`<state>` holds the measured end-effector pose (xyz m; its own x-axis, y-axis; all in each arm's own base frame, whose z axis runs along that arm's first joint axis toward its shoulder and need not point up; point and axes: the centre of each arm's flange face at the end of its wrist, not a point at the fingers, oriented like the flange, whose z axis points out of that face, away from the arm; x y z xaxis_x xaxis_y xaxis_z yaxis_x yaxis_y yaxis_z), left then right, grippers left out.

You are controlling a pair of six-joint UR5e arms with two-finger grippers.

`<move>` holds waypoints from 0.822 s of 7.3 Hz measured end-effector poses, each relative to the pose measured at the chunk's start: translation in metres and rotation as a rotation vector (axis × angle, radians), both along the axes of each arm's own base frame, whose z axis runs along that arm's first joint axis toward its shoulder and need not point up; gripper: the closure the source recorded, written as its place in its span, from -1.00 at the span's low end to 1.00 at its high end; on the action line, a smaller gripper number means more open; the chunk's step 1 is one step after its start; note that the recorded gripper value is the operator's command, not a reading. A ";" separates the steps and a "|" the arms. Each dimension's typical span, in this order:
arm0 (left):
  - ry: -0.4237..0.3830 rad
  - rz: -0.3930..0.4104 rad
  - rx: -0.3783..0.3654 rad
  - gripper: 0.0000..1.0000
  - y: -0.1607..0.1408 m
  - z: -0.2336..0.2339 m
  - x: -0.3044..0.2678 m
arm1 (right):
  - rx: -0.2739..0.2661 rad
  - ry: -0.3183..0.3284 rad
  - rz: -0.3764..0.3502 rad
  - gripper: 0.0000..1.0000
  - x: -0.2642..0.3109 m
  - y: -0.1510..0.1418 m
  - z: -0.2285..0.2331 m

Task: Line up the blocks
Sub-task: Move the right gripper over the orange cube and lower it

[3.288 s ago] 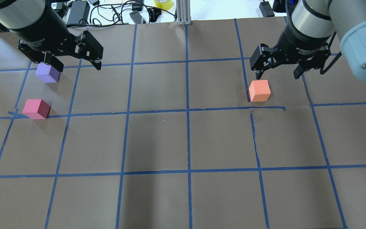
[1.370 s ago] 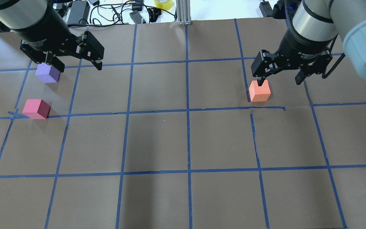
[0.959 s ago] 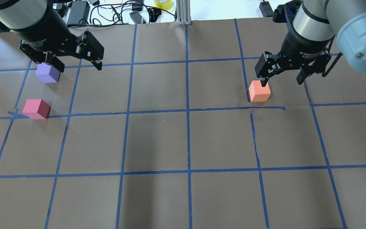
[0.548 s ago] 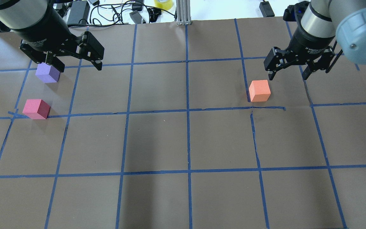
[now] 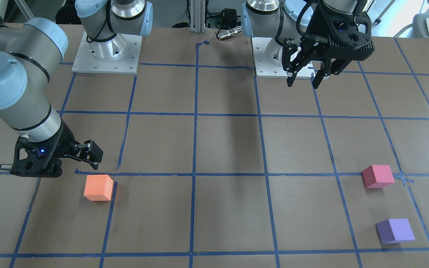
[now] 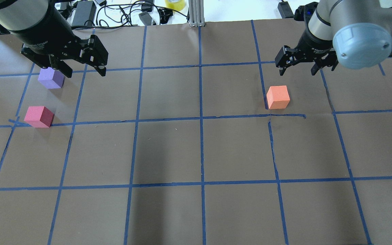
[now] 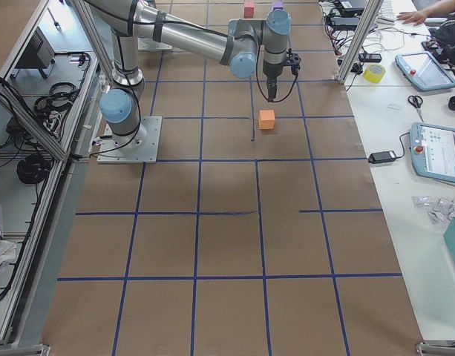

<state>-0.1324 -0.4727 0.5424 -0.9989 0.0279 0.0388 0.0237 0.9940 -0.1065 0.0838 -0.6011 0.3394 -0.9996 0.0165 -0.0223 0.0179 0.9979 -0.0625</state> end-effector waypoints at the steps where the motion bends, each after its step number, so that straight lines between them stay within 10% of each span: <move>1: 0.000 -0.003 -0.003 0.53 0.000 0.001 0.000 | 0.016 0.000 0.010 -1.00 0.001 -0.009 -0.022; 6: 0.000 -0.009 -0.009 1.00 0.002 0.003 0.000 | 0.064 0.006 0.109 -1.00 -0.001 -0.033 -0.097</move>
